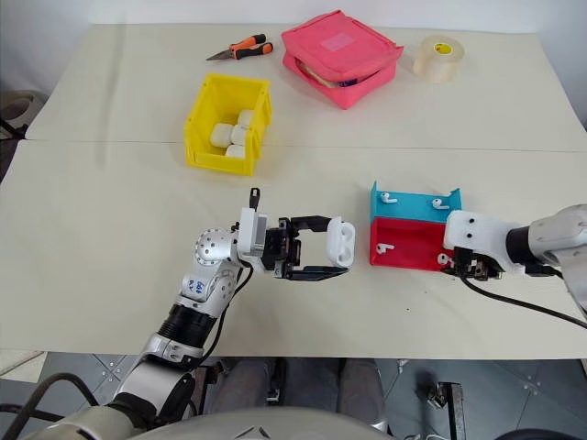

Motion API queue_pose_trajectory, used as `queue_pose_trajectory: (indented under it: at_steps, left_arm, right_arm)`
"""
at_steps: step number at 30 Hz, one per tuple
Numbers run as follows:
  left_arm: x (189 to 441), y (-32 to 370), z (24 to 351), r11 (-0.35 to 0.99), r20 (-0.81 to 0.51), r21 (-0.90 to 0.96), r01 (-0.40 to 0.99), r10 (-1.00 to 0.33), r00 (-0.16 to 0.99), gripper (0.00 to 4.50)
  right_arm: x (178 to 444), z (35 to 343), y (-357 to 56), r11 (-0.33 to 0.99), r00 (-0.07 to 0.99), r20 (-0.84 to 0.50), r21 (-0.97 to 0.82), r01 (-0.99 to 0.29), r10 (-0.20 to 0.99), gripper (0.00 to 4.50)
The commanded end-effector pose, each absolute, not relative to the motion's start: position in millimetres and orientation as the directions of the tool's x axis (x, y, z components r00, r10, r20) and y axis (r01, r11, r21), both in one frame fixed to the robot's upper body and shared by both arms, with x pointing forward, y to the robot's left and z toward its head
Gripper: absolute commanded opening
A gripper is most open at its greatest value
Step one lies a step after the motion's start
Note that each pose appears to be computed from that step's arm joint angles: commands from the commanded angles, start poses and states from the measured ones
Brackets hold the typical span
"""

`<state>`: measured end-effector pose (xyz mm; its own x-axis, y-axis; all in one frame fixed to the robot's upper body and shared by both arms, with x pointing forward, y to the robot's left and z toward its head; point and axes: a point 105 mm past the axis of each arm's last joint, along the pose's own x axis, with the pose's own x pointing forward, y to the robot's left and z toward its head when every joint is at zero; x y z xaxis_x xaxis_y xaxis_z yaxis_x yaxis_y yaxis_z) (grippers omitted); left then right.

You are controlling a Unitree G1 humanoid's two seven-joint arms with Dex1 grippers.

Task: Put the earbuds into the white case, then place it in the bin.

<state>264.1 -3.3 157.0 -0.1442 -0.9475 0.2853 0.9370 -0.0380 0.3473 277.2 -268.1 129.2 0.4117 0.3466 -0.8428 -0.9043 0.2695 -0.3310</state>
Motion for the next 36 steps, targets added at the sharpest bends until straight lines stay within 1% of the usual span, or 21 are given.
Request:
queue_pose_trajectory:
  at_steps: [1, 6, 13, 21, 24, 26, 27, 28, 34, 36]
  left_arm:
    - [260.2, -6.6, 168.3, -0.042, 0.305, 0.383, 0.923, -0.937, -0.17, 2.77]
    - [260.0, -6.2, 168.6, -0.041, 0.305, 0.384, 0.922, -0.937, -0.169, 2.77]
    - [259.8, -5.3, 169.6, -0.039, 0.307, 0.384, 0.922, -0.937, -0.168, 2.77]
    - [259.0, -5.1, 169.7, -0.037, 0.309, 0.382, 0.923, -0.937, -0.165, 2.77]
    - [259.0, -5.1, 169.8, -0.035, 0.309, 0.382, 0.923, -0.937, -0.164, 2.77]
    - [258.8, -5.0, 169.8, -0.035, 0.31, 0.382, 0.923, -0.937, -0.164, 2.77]
    - [258.7, -5.0, 169.8, -0.035, 0.31, 0.382, 0.923, -0.937, -0.163, 2.77]
    - [258.6, -5.0, 169.8, -0.035, 0.31, 0.382, 0.923, -0.937, -0.164, 2.77]
    - [258.2, -4.8, 169.7, -0.037, 0.31, 0.381, 0.924, -0.936, -0.165, 2.77]
    - [258.6, -4.5, 170.1, -0.037, 0.312, 0.38, 0.924, -0.935, -0.166, 2.77]
  right_arm:
    - [280.7, 134.3, -268.7, 0.261, 0.43, -0.837, -0.355, -0.898, 0.34, 2.19]
    - [280.9, 132.0, -268.9, 0.246, 0.423, -0.842, -0.355, -0.902, 0.333, 2.19]
    - [280.0, 132.4, -268.4, 0.168, 0.405, -0.864, -0.37, -0.914, 0.299, 2.19]
    - [277.9, 131.0, -267.2, 0.179, 0.385, -0.871, -0.344, -0.922, 0.305, 2.19]
    - [276.4, 129.4, -267.1, 0.186, 0.374, -0.875, -0.33, -0.926, 0.308, 1.56]
    - [274.7, 128.2, -266.5, 0.187, 0.361, -0.879, -0.316, -0.93, 0.31, 0.95]
    - [274.4, 127.9, -266.4, 0.187, 0.36, -0.88, -0.315, -0.931, 0.311, 0.58]
    - [274.7, 127.9, -266.3, 0.186, 0.363, -0.879, -0.319, -0.929, 0.309, 0.51]
    - [274.2, 127.7, -264.6, 0.183, 0.369, -0.876, -0.325, -0.928, 0.311, 0.51]
    - [273.5, 133.6, -261.5, 0.189, 0.384, -0.863, -0.338, -0.922, 0.33, 0.51]
